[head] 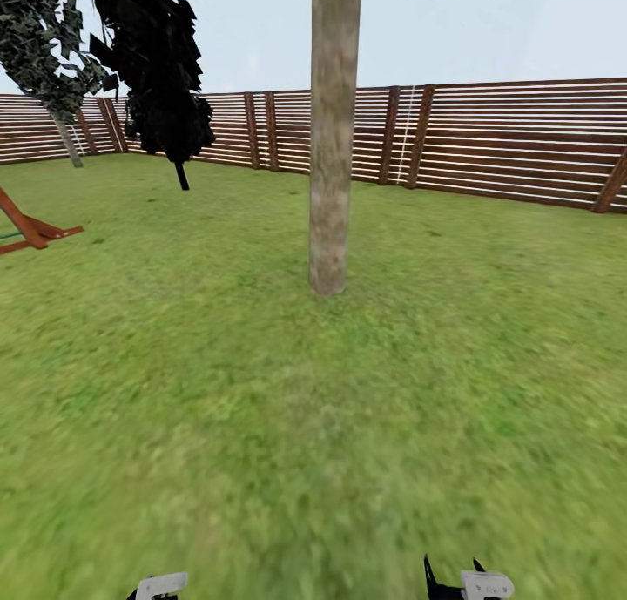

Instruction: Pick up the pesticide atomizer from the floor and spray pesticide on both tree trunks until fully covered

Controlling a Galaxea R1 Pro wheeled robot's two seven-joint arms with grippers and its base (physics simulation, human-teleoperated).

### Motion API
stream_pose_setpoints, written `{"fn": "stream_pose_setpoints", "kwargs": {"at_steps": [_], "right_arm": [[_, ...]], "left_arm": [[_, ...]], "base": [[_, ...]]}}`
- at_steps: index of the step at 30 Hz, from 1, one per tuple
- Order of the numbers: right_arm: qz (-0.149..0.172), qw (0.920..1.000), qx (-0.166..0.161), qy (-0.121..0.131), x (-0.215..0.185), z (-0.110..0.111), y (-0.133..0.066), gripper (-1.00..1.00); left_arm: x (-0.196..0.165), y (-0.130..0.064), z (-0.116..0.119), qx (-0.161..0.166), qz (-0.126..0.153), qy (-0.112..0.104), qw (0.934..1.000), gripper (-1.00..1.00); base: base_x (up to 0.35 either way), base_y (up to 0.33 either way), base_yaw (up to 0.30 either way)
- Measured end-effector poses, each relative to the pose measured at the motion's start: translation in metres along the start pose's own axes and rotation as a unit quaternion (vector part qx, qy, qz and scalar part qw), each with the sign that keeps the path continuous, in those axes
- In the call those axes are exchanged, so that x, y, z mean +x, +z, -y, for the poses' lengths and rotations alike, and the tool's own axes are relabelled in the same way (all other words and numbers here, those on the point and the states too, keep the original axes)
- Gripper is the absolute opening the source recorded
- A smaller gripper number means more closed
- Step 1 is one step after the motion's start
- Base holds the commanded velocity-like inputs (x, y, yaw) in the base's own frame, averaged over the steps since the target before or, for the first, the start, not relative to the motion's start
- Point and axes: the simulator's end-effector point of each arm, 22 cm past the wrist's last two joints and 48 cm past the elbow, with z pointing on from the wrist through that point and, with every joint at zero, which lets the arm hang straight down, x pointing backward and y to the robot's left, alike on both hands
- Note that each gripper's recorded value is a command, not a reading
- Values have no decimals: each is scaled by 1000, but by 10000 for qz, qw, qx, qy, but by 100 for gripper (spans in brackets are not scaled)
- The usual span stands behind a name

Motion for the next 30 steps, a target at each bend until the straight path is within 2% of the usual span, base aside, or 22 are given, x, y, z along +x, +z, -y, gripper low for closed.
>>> {"fn": "stream_pose_setpoints", "kwargs": {"at_steps": [8,30], "right_arm": [[1,10000,-5,5,0,-1,0,100],[4,10000,-15,6,0,-2,0,100]], "left_arm": [[0,0,0,0,2,0,10000,-100],[-1,1,-6,-35,12,7,10000,-100]], "base": [[339,0,-138],[339,0,-2]]}}
